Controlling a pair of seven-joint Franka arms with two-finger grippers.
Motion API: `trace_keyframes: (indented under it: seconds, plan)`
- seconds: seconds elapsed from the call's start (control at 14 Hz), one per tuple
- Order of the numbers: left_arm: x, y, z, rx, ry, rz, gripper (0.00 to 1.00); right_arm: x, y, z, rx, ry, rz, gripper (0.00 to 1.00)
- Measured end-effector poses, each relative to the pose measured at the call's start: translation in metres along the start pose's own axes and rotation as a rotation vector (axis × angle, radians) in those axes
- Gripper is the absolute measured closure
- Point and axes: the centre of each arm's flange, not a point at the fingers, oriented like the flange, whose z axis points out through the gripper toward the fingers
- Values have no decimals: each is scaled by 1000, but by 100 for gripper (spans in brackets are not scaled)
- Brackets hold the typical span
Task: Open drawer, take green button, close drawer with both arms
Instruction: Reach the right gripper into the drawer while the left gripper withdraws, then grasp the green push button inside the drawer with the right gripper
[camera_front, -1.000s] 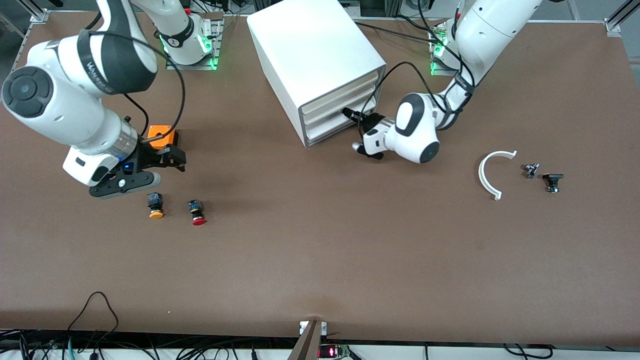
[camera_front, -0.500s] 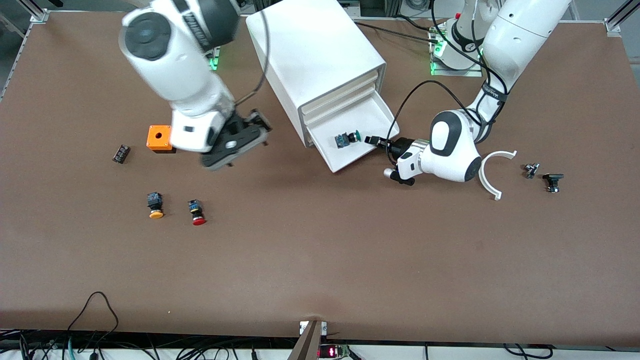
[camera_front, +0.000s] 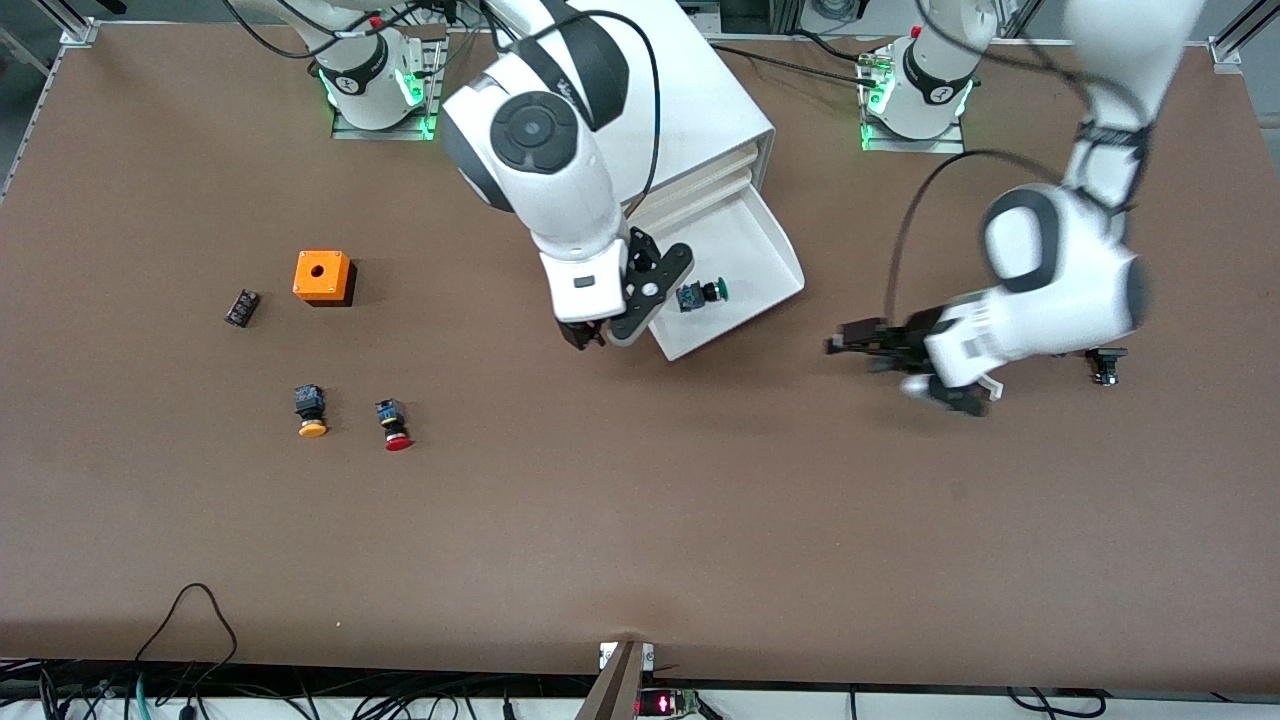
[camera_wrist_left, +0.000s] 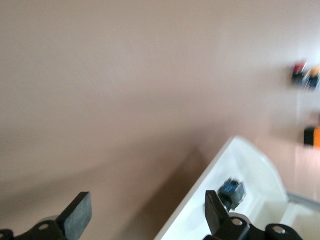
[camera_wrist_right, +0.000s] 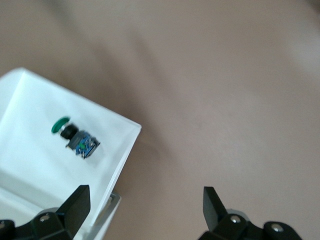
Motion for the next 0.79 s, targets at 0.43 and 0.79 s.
trace_keyframes:
  seconds: [0.43,0.79]
  plan:
    - [-46,7,-216,378,-87,133,0,27,-85,51,22,-13,-344,0]
    - [-41,35,-235,529,-91,46,0,34,-126,115,-22,-69,-454,0]
